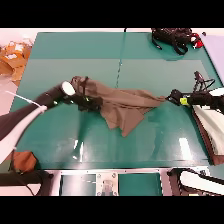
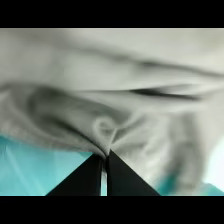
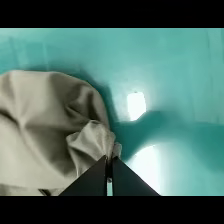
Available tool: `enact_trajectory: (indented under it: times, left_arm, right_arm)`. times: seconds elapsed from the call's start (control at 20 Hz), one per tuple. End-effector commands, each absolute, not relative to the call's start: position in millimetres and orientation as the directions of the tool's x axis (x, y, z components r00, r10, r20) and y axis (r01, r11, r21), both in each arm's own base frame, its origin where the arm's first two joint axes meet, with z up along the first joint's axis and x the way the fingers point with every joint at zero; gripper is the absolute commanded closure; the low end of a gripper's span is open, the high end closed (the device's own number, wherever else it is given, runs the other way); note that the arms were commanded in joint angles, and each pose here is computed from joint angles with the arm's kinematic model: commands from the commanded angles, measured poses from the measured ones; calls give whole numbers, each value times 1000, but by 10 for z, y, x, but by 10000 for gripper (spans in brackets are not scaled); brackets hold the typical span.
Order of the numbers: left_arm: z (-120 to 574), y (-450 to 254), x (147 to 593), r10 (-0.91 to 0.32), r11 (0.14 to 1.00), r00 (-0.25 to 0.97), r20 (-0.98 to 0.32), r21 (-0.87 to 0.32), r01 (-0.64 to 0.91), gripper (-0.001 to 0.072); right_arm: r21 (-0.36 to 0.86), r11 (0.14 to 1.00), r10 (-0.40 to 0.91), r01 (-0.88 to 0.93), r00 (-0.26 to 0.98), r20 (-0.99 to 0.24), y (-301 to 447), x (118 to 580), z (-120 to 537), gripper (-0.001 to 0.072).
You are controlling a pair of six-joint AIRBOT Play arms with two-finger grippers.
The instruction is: Fold the shirts.
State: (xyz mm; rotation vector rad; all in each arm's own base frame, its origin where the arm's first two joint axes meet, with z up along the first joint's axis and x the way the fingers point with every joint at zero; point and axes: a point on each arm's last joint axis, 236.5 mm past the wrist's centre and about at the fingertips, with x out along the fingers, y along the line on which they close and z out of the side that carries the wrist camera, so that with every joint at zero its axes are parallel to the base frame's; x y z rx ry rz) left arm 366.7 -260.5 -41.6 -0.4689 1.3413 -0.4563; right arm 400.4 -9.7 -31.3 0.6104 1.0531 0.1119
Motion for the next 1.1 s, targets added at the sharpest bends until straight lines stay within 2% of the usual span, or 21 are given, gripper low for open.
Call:
enact_trajectory:
  times: [0.0,0.15,0.3,0.45,0.55,0.65,0.8,0.9,1.05]
  left_arm:
    - [719,-2375,3929,-593,803,330,-734,-567,182,677]
    - [2332,-2257,3960,-641,762,563,-521,-518,389,677]
    - [3638,-2184,3539,-686,722,653,-321,-416,554,676]
    - [4276,-2118,3074,-714,698,655,-247,-329,636,676]
    - [4415,-2053,2888,-710,704,659,-249,-284,651,675]
    - [4284,-2009,2810,-696,717,644,-318,-264,645,675]
    - [3883,-1997,2752,-679,723,575,-456,-281,630,675]
    - [3570,-2031,2806,-672,724,524,-523,-318,612,675]
    - [2747,-2075,2975,-639,748,414,-648,-400,530,675]
  right_arm:
    - [526,843,380,110,570,-729,-68,4137,254,697]
    - [516,855,391,-41,706,-591,43,4213,1427,697]
    - [428,891,327,-149,866,-379,62,3988,2852,697]
    - [325,926,253,-191,954,-160,88,3468,4003,697]
    - [239,953,203,-185,978,-52,131,3061,4475,696]
    - [181,974,142,-137,990,-17,123,2764,4614,697]
    - [161,981,130,-111,985,-114,144,2651,4358,697]
    - [223,965,177,-134,967,-186,178,2762,4047,696]
    - [356,921,273,-157,913,-302,197,3044,3281,696]
